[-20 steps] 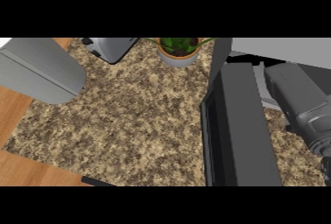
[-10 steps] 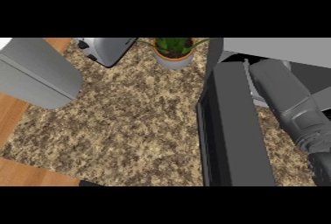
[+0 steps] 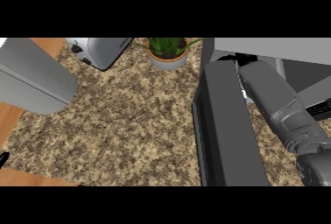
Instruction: Pick up the milk, place it into the microwave and close the microwave
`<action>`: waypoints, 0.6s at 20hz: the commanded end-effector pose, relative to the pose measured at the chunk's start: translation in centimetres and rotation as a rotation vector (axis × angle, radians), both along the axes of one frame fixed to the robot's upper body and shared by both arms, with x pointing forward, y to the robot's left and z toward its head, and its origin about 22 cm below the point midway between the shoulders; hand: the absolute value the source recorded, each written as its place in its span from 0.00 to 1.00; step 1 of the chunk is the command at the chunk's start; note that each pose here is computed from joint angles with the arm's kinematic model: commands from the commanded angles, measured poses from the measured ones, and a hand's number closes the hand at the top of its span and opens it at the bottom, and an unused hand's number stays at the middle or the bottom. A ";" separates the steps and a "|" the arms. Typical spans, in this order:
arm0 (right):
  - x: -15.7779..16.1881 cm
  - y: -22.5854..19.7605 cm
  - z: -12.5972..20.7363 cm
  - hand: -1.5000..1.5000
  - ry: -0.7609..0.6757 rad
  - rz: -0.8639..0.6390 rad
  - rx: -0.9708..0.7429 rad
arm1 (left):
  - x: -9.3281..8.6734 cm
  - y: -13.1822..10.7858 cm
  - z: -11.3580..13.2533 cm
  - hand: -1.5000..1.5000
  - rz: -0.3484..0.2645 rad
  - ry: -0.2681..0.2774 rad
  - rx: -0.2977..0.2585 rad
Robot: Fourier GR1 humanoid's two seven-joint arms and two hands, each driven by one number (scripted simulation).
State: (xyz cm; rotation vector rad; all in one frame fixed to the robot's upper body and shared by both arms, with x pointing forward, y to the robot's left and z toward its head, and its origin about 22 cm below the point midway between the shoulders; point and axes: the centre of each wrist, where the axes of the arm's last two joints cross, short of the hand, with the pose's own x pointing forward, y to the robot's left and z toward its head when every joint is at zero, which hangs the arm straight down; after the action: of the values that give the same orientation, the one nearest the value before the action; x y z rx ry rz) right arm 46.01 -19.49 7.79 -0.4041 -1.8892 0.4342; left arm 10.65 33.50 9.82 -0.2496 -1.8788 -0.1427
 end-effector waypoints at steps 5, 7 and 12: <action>0.2 -0.5 0.7 0.00 -0.050 -0.062 0.059 | 0.2 -1.1 -1.1 0.00 -0.014 0.038 -0.002; -0.1 -1.6 -0.2 0.00 -0.031 -0.050 0.046 | -0.3 -1.3 -1.9 0.00 -0.012 0.061 -0.008; -0.7 -3.4 -1.3 0.00 0.003 -0.001 0.094 | 0.9 -2.5 -2.5 0.00 -0.081 0.019 -0.033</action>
State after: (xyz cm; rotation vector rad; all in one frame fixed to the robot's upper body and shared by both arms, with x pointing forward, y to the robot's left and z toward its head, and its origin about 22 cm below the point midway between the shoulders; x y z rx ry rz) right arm 45.43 -21.13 6.41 -0.3736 -1.8993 0.3669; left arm 11.09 31.64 8.02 -0.3021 -1.8384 -0.1511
